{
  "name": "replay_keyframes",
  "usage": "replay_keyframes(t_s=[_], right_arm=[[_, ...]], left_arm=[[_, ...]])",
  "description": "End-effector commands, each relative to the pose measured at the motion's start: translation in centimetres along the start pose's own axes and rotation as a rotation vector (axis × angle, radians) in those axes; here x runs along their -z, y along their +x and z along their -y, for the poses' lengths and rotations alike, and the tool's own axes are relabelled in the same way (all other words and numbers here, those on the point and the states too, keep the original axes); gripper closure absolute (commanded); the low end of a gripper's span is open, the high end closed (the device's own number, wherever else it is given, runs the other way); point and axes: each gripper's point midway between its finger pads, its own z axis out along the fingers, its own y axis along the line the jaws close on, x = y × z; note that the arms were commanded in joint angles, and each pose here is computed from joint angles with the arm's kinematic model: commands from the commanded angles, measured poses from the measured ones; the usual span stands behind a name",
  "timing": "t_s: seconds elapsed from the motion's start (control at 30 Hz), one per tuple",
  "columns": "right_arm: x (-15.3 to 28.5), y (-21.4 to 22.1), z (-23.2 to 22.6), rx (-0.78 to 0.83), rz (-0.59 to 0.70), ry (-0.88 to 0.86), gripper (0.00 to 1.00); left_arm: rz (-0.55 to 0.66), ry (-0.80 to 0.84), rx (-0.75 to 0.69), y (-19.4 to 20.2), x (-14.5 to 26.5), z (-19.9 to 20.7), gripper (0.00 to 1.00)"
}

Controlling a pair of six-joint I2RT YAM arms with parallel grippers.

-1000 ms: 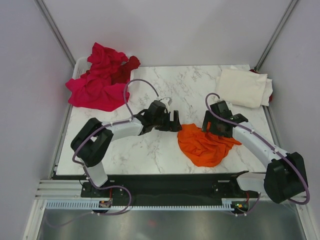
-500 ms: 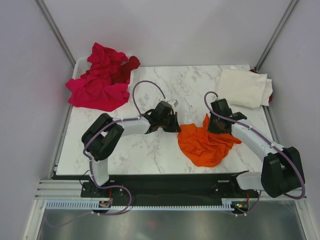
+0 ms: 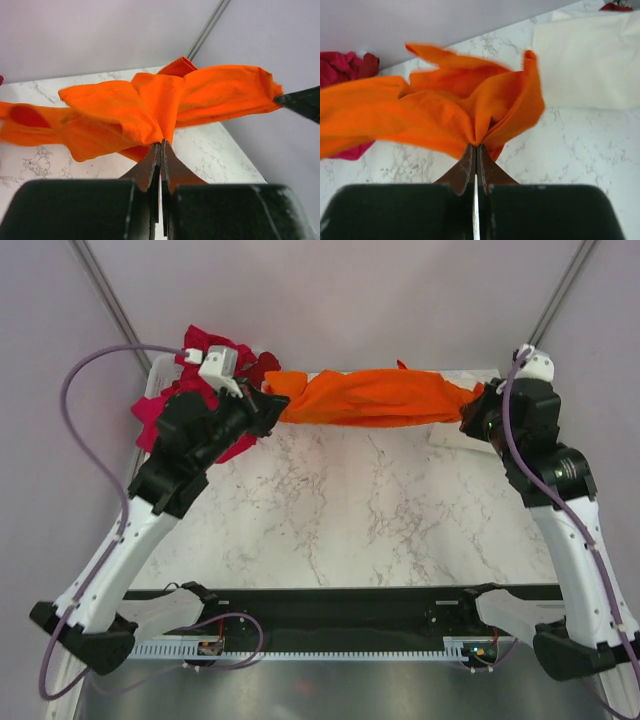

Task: Fold and stack the t-shirts
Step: Flatten the tshirt out

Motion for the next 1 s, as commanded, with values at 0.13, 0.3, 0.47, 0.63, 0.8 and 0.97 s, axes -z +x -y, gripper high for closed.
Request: replay_keyframes(t_s=[0.13, 0.3, 0.47, 0.63, 0.8, 0.97], right_arm=[[1.8, 14.8, 6.2, -0.049, -0.281, 0.103, 0.41], [1.3, 22.5, 8.9, -0.065, -0.46, 0.184, 0.02], [0.2, 20.0, 8.3, -0.042, -0.4, 0.187, 0.02], [-1.0, 18.9, 7.9, 0.003, -0.395, 0.189, 0.02], [-1.6, 20.7, 7.5, -0.005, -0.423, 0.148, 0.02], [-1.9, 22.6, 7.5, -0.01, -0.469, 0.121, 0.02]], left_arm=[[-0.202, -0.079, 0.063, 10.2, 7.7, -3.2, 0.86], [-0.389, -0.11, 0.183, 19.8, 11.2, -5.4, 0.0], [-0.4, -0.142, 0.184, 20.3, 11.6, -6.0, 0.0], [-0.407, -0.232, 0.113, 19.6, 9.8, -7.8, 0.0], [-0.473, -0.318, 0.074, 21.7, 6.4, -10.1, 0.0], [-0.492, -0.338, 0.144, 23.4, 3.4, -13.0, 0.06]])
